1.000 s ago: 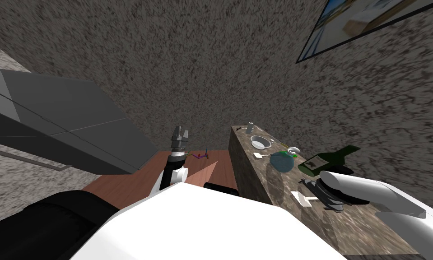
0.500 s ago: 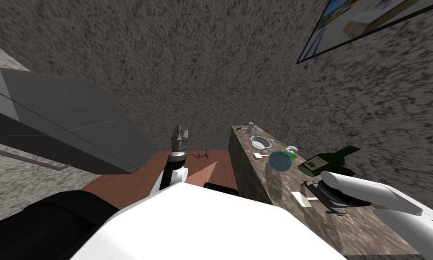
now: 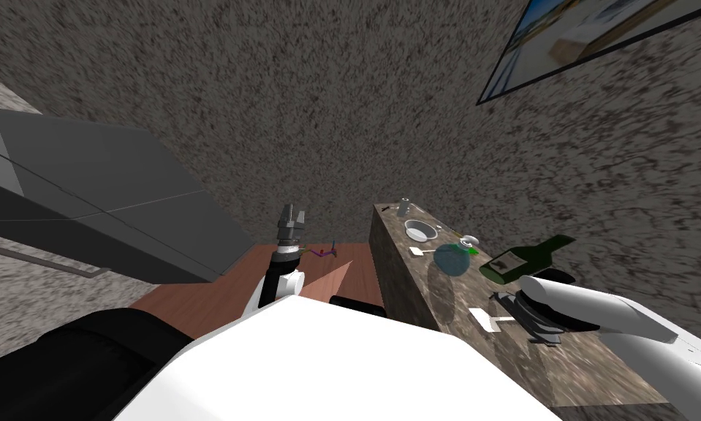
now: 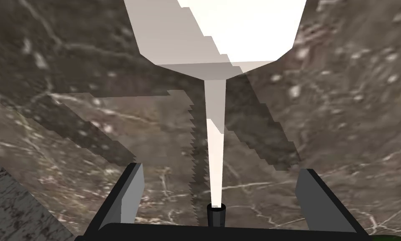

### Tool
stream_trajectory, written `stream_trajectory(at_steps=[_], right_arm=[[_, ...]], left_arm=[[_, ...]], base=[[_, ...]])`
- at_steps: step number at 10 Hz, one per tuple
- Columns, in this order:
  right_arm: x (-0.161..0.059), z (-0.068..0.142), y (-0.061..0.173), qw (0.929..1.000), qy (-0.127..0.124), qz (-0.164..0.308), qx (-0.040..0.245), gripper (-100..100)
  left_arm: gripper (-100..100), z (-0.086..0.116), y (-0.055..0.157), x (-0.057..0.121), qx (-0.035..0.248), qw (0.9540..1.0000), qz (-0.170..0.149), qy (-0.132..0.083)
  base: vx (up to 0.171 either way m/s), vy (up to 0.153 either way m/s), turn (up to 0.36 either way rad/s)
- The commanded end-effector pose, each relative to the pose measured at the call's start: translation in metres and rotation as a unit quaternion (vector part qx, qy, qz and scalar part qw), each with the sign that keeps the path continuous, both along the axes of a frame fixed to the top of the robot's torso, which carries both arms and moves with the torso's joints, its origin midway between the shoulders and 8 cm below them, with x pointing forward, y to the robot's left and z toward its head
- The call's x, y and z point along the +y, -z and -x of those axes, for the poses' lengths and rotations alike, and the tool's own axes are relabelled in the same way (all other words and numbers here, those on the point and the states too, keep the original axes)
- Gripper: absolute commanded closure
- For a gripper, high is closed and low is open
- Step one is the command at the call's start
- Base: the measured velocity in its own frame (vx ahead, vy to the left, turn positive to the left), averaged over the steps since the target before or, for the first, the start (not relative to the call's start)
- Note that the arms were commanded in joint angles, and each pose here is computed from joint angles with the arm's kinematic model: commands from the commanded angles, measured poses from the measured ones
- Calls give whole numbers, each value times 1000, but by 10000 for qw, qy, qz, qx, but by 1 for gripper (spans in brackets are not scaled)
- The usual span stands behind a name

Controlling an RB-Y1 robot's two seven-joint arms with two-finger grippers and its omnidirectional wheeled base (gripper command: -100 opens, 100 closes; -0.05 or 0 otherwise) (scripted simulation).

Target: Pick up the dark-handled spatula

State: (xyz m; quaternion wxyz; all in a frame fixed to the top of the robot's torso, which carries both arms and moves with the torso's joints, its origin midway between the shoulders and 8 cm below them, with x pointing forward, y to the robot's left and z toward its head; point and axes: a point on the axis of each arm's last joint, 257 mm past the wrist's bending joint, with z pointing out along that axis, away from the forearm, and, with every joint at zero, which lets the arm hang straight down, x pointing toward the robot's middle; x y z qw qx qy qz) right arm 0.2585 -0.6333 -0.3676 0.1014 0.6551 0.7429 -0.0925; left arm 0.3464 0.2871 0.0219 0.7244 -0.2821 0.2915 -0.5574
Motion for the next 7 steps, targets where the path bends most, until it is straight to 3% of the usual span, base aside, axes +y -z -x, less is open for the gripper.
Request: stream_trajectory(at_steps=[1,7], right_arm=[[-13,-5,-7,9996,270,79,-99,-100],[-16,2,-4,9993,353,66,-41,-100]], left_arm=[[0,0,0,0,0,10000,0,0],[0,0,0,0,0,10000,0,0]], base=[[-12,-16,-46],[-3,-15,3]])
